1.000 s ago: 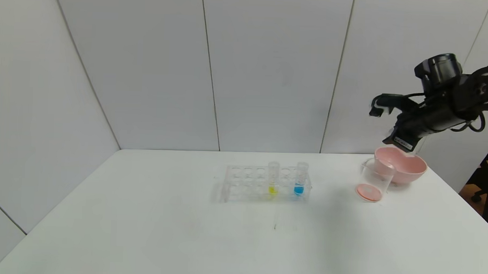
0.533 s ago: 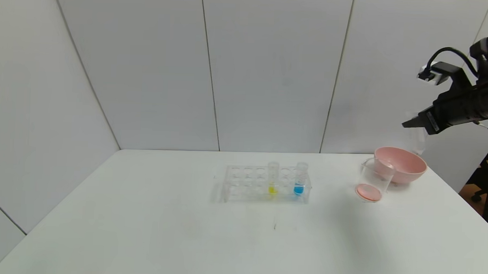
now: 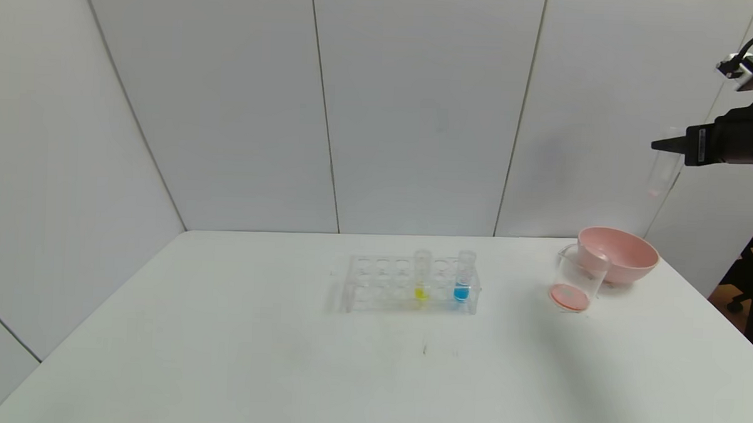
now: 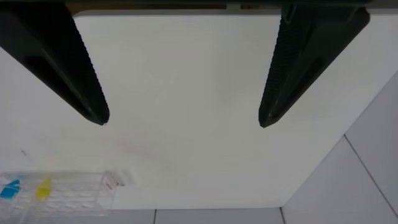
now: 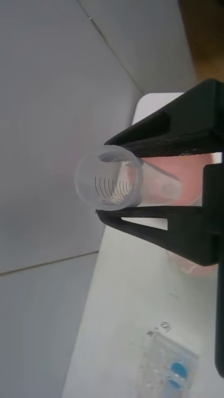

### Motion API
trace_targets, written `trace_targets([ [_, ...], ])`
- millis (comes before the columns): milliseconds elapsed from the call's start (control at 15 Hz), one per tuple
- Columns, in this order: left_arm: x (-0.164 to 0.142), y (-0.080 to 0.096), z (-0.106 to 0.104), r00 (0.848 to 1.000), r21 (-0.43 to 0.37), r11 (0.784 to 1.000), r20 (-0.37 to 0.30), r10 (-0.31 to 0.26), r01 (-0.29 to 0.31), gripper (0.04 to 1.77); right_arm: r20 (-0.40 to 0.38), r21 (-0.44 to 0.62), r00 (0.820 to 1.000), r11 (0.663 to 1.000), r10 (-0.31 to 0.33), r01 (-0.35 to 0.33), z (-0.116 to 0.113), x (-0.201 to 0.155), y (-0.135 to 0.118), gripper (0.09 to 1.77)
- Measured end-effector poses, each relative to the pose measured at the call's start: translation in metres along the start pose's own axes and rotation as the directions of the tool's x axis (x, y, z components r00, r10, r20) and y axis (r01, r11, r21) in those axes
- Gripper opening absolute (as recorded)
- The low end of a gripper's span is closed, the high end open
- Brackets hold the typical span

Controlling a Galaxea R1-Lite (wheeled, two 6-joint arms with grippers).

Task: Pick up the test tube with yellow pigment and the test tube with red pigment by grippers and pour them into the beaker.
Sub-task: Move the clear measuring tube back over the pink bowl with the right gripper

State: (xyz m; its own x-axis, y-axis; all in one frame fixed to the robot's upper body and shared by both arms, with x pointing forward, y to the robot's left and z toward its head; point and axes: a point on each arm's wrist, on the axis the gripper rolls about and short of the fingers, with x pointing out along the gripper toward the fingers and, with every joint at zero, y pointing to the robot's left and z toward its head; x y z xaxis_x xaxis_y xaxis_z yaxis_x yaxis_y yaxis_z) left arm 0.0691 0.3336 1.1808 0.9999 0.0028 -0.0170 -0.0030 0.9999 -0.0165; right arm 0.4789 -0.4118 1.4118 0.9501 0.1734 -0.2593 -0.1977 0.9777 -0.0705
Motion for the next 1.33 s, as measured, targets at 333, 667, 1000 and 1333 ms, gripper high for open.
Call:
trace_targets([
  [333, 0.000, 0.000, 0.000, 1.000, 0.000, 1.000, 0.000, 0.000, 0.000, 1.72, 0.081, 0.089, 0.995, 0.994, -0.064, 0.057, -0.018, 0.014, -0.007, 0.51],
  [667, 0.000, 0.000, 0.000, 1.000, 0.000, 1.000, 0.000, 0.000, 0.000, 1.72, 0.096, 0.102, 0.991, 0.992, -0.090, 0.080, -0.044, 0.035, -0.016, 0.51],
  [1000, 0.000, 0.000, 0.000, 1.000, 0.000, 1.000, 0.000, 0.000, 0.000, 1.72, 0.123, 0.102, 0.986, 0.990, -0.111, 0.098, -0.077, 0.060, -0.027, 0.51],
  [1333, 0.000, 0.000, 0.000, 1.000, 0.000, 1.000, 0.000, 0.000, 0.000, 1.72, 0.046, 0.132, 0.993, 0.986, -0.109, 0.102, -0.112, 0.078, -0.034, 0.51],
])
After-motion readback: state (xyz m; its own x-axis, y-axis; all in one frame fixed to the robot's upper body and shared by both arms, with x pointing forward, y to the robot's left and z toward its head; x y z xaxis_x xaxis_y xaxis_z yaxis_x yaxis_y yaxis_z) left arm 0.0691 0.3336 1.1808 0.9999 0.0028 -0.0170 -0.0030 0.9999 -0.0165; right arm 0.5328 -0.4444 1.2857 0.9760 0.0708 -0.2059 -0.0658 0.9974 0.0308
